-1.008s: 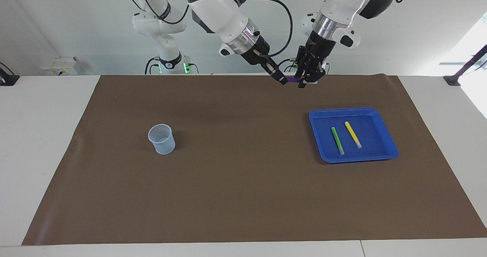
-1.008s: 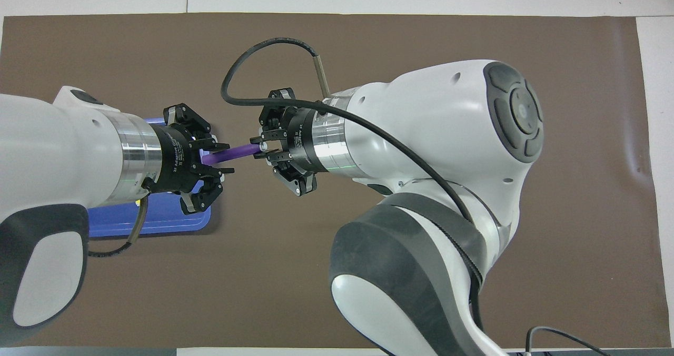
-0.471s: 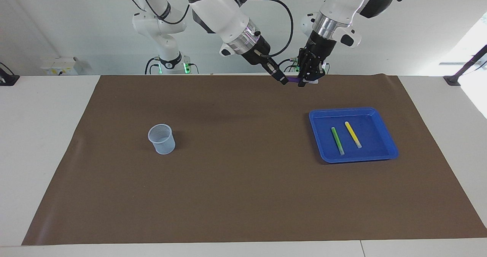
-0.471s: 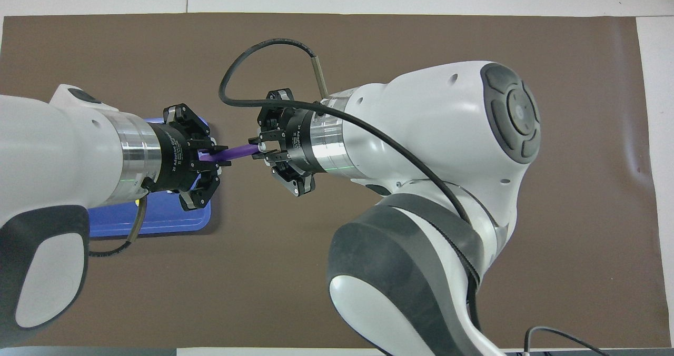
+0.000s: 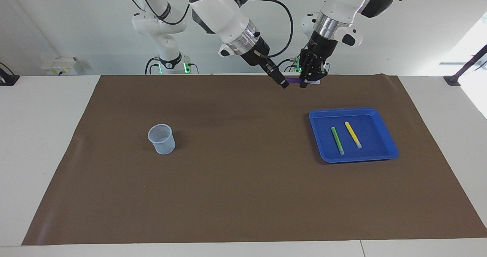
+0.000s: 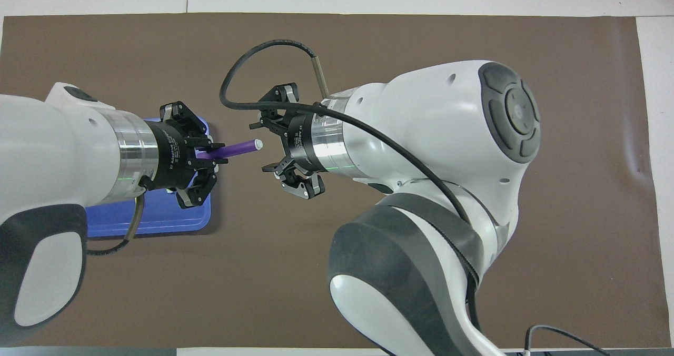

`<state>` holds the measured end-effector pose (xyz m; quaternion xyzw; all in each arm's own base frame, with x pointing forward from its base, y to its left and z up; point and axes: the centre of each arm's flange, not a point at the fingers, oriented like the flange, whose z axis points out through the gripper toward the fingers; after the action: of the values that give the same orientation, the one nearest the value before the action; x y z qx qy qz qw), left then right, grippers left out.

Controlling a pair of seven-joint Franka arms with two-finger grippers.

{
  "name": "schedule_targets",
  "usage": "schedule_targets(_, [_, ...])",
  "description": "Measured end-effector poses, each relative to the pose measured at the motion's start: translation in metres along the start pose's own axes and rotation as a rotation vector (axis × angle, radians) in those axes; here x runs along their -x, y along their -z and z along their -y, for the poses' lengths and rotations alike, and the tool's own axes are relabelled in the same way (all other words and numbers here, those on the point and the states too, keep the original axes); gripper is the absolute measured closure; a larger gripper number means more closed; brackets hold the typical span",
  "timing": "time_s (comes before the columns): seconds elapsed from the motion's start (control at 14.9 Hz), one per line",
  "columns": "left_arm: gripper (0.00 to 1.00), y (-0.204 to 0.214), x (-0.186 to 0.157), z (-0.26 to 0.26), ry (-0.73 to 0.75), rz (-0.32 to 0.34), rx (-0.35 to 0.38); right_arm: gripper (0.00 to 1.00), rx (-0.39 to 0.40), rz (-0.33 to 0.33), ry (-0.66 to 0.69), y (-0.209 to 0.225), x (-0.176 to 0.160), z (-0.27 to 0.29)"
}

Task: Right arm passes pens to left for tray arrangement
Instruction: 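Open the right gripper and withdraw it while the left gripper lowers the pen, then set the purple pen in the tray with the left gripper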

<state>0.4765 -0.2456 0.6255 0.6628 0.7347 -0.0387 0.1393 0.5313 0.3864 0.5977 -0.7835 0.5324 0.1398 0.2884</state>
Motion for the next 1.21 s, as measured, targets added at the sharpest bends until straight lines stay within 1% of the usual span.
schedule_targets(0.07, [0.82,0.001,-0.001,-0.001,0.001,0.0,0.003,0.15,0.018,-0.031,0.044,0.001,-0.009,0.0])
schedule_targets(0.13, [0.82,0.001,-0.003,-0.003,-0.006,0.0,0.007,0.03,0.038,-0.06,0.095,0.005,-0.02,0.0])
schedule_targets(0.2, [0.82,0.002,-0.007,-0.005,-0.033,-0.002,0.009,0.0,0.062,-0.084,0.152,0.011,-0.034,0.0])
schedule_targets(0.27, [0.82,0.003,-0.015,-0.01,-0.077,-0.005,0.012,0.0,0.092,-0.108,0.214,0.018,-0.05,0.0])
schedule_targets(0.4, [0.82,0.002,-0.046,-0.025,-0.176,-0.019,0.007,0.0,0.161,-0.165,0.354,0.036,-0.089,-0.004])
schedule_targets(0.54, [0.82,0.0,-0.086,-0.039,-0.304,-0.016,-0.024,0.0,0.234,-0.234,0.506,0.047,-0.125,-0.013])
schedule_targets(0.74, [0.82,-0.005,-0.148,-0.054,-0.515,-0.002,-0.077,0.0,0.347,-0.331,0.728,0.057,-0.167,-0.027])
schedule_targets(0.87, [0.82,-0.015,-0.189,-0.059,-0.66,0.009,-0.106,0.0,0.416,-0.368,0.858,0.072,-0.196,-0.032])
schedule_targets(1.01, [0.82,-0.03,-0.229,-0.063,-0.809,0.03,-0.137,0.0,0.471,-0.395,0.948,0.094,-0.226,-0.036])
schedule_targets(1.14, [0.82,-0.046,-0.266,-0.068,-0.97,0.049,-0.17,0.0,0.495,-0.418,1.007,0.119,-0.249,-0.038])
schedule_targets(1.21, [0.82,-0.058,-0.284,-0.071,-1.059,0.035,-0.203,0.0,0.499,-0.426,1.031,0.133,-0.258,-0.04])
